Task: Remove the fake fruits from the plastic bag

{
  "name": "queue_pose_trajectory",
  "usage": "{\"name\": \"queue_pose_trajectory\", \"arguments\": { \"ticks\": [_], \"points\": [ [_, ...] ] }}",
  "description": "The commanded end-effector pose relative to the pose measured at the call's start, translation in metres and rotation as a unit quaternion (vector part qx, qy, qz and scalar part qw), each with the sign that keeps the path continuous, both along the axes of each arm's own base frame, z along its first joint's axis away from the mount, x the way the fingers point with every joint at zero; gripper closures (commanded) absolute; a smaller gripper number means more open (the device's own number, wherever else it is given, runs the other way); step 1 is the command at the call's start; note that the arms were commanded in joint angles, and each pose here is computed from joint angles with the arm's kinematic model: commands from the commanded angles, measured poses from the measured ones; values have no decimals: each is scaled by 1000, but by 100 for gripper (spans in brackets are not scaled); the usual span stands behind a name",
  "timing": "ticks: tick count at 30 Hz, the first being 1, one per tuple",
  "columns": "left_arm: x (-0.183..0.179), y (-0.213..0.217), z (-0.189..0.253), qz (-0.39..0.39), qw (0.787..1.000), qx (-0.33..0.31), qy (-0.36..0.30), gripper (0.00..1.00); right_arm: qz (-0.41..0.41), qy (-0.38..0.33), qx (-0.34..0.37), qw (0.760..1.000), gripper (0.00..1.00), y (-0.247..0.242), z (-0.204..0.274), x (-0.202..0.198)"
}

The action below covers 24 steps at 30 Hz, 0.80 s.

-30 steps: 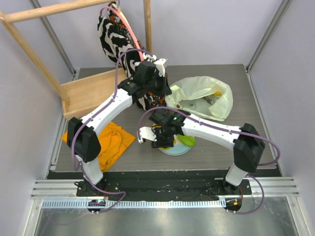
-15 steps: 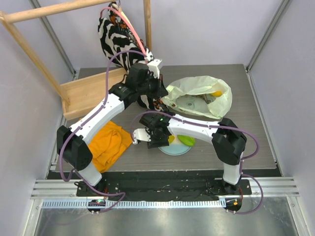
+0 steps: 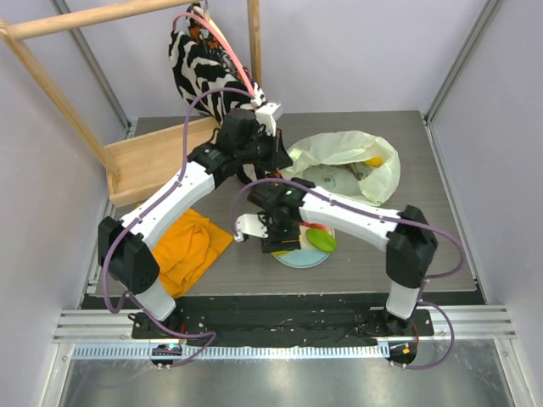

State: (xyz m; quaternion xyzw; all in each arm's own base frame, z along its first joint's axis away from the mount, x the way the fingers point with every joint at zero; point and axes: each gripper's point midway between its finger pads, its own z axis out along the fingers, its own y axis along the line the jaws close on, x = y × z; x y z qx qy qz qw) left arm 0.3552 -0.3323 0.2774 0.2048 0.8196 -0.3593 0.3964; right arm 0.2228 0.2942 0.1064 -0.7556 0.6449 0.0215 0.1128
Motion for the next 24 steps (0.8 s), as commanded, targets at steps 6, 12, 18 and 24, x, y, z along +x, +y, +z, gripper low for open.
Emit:
{"name": "queue_pose_trajectory", "arguments": {
  "ticks": [6,12,18,24],
  "points": [
    [-11,-6,9,-35,999,-18,-19,100,-62,-24,108,992,40,-104,102,17],
    [-23,-7,-2,-61,998,0,-25,100,-226,-119,162,953,63,-149,115,113],
    [-33,-12,25,-80,996,-16,-43,100,-318,-133,101,933,75,-178,50,179],
    [-42,-4,58,-85,994,-23,-71,100,-422,-242,-1,873,79,-245,25,253]
  ]
}}
